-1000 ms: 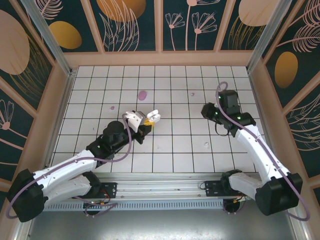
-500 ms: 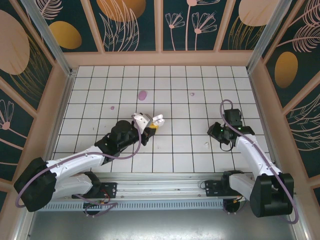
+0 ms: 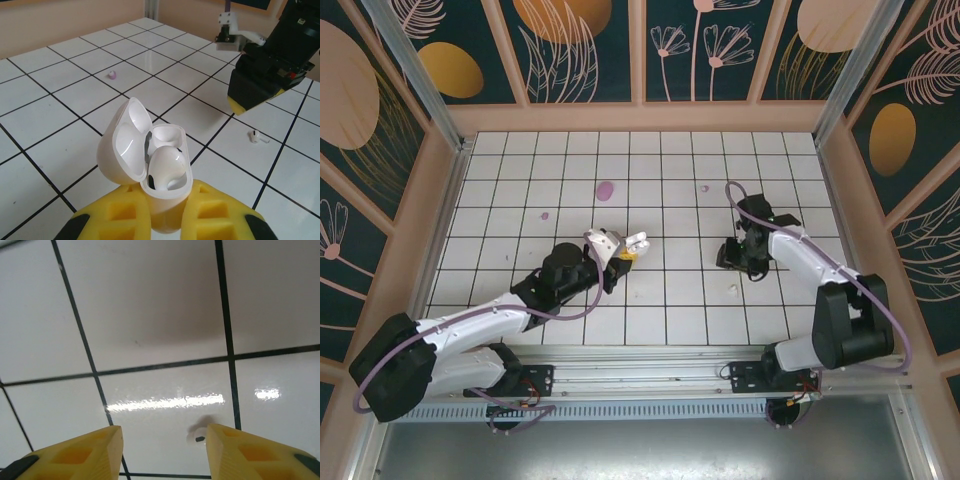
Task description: Insert wireless bluetooth earbuds into charging case
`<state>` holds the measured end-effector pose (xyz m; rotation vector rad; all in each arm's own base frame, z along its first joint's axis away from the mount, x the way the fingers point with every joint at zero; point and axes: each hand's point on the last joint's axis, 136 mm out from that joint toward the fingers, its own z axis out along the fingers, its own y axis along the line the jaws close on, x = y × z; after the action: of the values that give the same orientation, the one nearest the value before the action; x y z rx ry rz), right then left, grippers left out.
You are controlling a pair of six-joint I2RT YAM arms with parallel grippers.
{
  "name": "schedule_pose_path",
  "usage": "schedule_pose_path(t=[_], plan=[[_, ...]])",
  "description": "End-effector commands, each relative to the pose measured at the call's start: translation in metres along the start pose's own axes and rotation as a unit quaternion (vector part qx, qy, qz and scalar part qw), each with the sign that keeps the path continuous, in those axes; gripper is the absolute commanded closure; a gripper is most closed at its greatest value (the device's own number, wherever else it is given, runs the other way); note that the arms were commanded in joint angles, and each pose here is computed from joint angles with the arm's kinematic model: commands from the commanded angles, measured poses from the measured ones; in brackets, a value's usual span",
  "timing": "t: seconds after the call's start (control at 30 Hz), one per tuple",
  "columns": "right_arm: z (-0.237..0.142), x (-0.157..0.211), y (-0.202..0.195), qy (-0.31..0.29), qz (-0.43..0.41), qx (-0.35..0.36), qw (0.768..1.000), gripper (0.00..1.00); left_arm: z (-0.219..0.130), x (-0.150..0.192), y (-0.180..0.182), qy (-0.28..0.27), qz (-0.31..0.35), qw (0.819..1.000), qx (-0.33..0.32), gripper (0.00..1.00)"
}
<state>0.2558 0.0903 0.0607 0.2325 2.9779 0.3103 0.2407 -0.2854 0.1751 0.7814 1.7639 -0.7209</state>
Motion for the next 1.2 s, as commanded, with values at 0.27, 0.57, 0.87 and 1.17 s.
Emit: schedule_pose_path(t=[0.27,0.57,0.87,1.17], plan=[[0.031,0.050,-0.021,0.125,-0.032,0.095,0.987,0.51,-0.008,-0.011,-0.003,-0.027,0.007,1.000,0.004,0.99],[0.032,0.051,-0.018,0.126,-0.036,0.098,0.987,0.50,-0.009,-0.012,-0.002,-0.024,0.010,1.000,0.000,0.99],[0.029,0.063,-0.012,0.128,-0.021,0.095,0.987,0.50,-0.008,-0.014,-0.002,-0.026,0.014,1.000,0.000,0.99],[0.031,0.068,-0.014,0.132,-0.015,0.097,0.986,0.57,-0.012,-0.014,-0.001,-0.026,0.016,1.000,-0.005,0.99]])
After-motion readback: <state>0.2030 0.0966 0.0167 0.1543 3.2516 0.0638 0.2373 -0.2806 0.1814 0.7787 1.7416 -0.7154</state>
